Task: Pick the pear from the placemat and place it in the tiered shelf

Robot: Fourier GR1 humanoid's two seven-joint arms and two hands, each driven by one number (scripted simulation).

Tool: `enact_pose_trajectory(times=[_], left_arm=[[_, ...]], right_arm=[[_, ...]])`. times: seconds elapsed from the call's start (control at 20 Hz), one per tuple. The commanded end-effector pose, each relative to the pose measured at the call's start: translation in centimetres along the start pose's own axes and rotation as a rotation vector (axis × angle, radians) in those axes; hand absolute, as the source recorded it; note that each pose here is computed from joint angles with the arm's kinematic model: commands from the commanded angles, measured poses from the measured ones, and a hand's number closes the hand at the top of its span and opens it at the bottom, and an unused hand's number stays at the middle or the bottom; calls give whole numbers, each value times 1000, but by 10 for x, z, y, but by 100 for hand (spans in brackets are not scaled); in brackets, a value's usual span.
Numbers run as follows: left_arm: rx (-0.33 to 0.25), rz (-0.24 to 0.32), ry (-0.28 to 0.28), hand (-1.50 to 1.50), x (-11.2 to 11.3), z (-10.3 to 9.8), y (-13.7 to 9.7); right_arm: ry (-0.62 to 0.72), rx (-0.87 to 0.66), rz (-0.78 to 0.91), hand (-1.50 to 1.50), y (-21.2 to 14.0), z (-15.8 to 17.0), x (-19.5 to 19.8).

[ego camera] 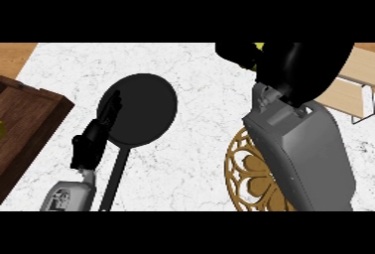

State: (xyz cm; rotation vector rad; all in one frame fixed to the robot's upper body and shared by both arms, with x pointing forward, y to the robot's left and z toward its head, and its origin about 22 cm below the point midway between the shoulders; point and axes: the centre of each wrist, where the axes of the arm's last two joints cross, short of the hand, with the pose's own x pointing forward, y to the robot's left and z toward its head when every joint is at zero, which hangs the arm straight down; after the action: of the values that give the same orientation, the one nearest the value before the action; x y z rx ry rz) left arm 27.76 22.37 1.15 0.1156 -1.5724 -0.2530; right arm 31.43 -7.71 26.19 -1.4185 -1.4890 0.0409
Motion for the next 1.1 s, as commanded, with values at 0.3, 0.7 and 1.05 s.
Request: enact_pose_trajectory(times=[0.3, 0.7, 1.05], left_arm=[[-11, 7, -2, 0, 10, -2, -2], [-19, -6, -6, 0, 7, -5, -6], [-10, 0, -18, 0, 2, -3, -2]], right_arm=[[166, -114, 111, 150, -35, -52, 15], [153, -182, 154, 150, -55, -101, -7], [97, -227, 260, 150, -45, -126, -34]])
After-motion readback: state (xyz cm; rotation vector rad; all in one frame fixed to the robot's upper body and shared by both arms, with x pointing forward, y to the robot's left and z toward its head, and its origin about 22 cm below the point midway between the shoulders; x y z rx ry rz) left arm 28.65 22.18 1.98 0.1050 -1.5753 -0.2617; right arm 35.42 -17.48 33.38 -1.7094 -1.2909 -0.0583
